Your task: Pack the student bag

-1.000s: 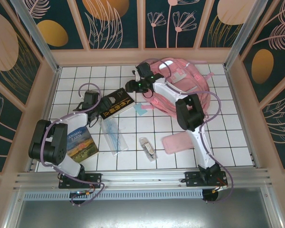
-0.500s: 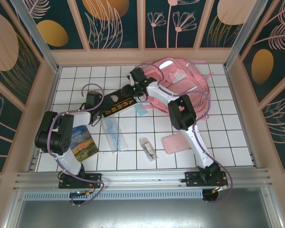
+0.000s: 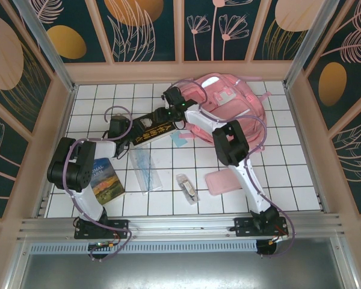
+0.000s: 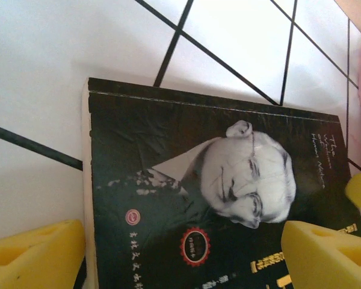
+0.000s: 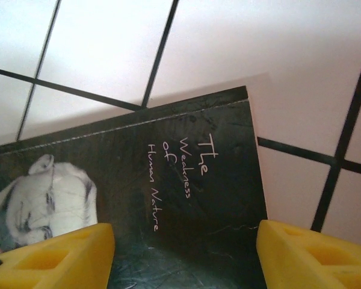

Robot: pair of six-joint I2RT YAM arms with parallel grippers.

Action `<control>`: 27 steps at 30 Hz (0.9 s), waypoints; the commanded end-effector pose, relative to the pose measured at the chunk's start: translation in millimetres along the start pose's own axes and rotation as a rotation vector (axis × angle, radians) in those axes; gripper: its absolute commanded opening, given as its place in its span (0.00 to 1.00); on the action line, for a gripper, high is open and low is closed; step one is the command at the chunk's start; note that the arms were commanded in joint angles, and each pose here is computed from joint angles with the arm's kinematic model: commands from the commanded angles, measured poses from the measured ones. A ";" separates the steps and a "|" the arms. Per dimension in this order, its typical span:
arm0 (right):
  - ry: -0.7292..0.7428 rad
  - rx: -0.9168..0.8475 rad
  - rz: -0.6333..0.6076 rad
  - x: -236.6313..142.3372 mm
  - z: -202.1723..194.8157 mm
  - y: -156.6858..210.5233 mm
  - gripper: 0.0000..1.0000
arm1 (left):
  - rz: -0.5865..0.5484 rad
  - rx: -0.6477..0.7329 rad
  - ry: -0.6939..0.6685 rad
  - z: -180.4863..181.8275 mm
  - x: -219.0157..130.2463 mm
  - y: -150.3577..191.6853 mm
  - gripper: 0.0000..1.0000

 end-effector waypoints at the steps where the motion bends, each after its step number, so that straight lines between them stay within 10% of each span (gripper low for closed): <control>1: 0.123 -0.025 -0.037 -13.0 -10.0 0.0 0.67 | 0.180 -0.032 -0.041 14.2 6.7 41.5 0.85; 9: 0.161 -0.045 -0.057 -18.9 -14.6 -1.5 0.69 | 0.192 -0.020 -0.056 15.7 7.5 42.0 0.83; 27: 0.002 0.023 -0.039 -46.4 -16.3 -7.5 0.69 | 0.205 0.006 -0.069 16.8 7.3 42.4 0.47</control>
Point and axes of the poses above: each hand's point on the last joint's axis, 136 mm out from that joint toward the fingers, its own x axis out along the fingers, its own z axis along the line the jaws close on, y = z × x, the point moved 6 cm from there along -x, back along the fingers, and after that the axes turned 15 degrees about x, right-handed, at the moved point
